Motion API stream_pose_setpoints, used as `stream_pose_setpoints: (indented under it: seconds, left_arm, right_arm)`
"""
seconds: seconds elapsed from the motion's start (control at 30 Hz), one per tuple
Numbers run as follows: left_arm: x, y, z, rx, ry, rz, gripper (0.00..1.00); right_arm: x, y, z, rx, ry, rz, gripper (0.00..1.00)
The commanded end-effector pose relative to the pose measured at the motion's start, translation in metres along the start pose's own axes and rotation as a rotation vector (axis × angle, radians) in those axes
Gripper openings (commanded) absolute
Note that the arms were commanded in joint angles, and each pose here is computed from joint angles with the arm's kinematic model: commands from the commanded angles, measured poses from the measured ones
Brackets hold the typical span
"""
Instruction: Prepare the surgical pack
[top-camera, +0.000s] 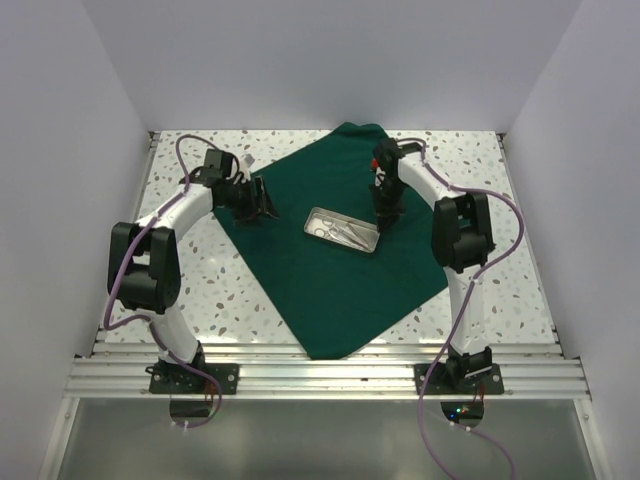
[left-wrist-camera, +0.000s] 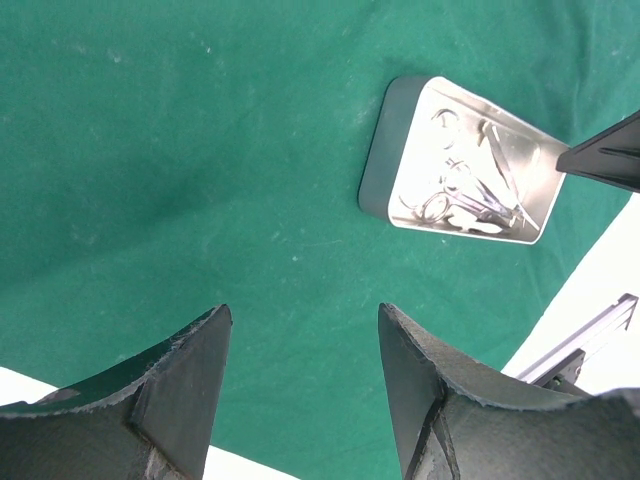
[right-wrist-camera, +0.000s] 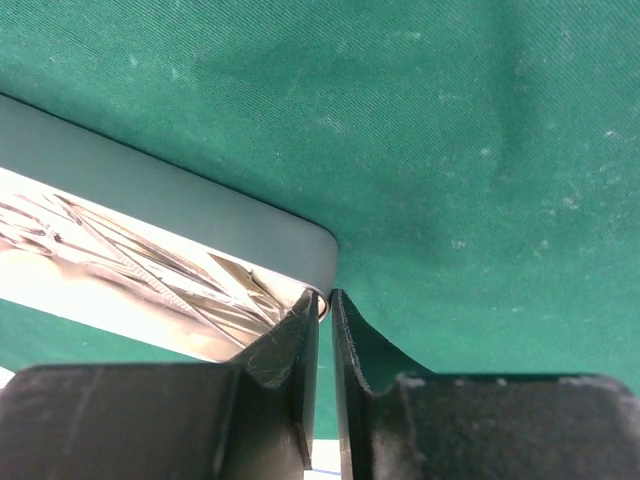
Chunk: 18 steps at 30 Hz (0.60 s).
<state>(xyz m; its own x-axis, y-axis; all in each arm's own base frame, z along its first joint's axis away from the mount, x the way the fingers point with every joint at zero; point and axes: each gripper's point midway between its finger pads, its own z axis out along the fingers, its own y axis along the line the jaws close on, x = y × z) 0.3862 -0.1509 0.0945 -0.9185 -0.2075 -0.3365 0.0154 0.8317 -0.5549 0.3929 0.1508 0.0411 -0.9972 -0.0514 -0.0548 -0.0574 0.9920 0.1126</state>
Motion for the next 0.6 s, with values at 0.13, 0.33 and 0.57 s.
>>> stream_pose_setpoints:
  seconds: [0.13, 0.33, 0.57]
  left_arm:
    - [-0.018, -0.016, -0.013, 0.027, -0.037, 0.043, 0.64]
    - [-0.027, -0.022, -0.019, 0.033, -0.065, 0.042, 0.64]
    - [-0.025, -0.02, -0.019, 0.026, -0.065, 0.038, 0.64]
  right_arm:
    - [-0.012, -0.001, -0.007, -0.015, -0.02, -0.059, 0.07]
    - [-0.022, -0.001, -0.009, -0.024, -0.046, -0.086, 0.0]
    - [-0.03, -0.013, -0.007, -0.039, -0.053, -0.115, 0.0]
